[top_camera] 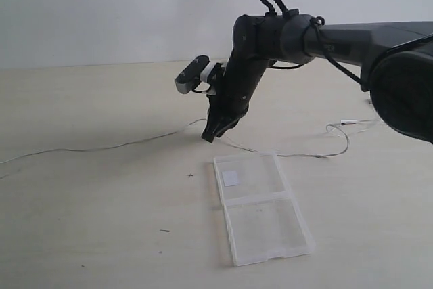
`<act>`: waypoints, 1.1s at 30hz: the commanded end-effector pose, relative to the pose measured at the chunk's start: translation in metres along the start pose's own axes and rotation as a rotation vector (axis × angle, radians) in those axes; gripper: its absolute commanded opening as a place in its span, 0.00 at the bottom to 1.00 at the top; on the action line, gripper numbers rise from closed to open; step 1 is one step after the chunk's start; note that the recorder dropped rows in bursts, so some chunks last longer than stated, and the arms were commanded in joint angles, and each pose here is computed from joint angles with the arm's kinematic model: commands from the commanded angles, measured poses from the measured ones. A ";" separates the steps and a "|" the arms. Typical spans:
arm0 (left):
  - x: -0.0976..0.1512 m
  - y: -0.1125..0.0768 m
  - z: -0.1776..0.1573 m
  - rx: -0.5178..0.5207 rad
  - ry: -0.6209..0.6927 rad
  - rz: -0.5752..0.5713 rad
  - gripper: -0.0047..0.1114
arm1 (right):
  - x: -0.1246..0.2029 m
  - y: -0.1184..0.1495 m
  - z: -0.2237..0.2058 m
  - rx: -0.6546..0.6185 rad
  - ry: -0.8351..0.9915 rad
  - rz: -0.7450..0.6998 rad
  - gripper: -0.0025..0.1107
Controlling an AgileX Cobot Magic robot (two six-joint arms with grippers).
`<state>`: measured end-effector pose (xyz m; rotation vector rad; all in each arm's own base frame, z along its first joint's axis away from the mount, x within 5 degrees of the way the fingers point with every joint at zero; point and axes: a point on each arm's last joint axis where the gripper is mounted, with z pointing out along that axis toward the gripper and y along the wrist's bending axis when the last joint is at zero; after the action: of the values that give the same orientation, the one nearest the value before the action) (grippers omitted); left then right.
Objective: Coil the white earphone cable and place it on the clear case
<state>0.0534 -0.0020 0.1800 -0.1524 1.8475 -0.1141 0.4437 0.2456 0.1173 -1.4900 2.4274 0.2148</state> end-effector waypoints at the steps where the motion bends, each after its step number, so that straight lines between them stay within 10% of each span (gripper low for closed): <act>1: -0.001 0.000 0.000 -0.002 -0.011 -0.009 0.04 | -0.016 0.000 -0.047 0.057 -0.081 -0.023 0.02; 20: -0.001 0.000 0.000 -0.002 -0.011 -0.009 0.04 | -0.002 0.088 -0.410 0.458 -0.793 -0.108 0.02; 33: -0.001 0.000 0.000 -0.002 -0.011 -0.009 0.04 | 0.018 0.108 -0.459 0.577 -0.915 -0.123 0.02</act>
<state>0.0534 -0.0020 0.1800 -0.1524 1.8475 -0.1141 0.2718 0.1583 0.5356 -0.9901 1.5167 0.1183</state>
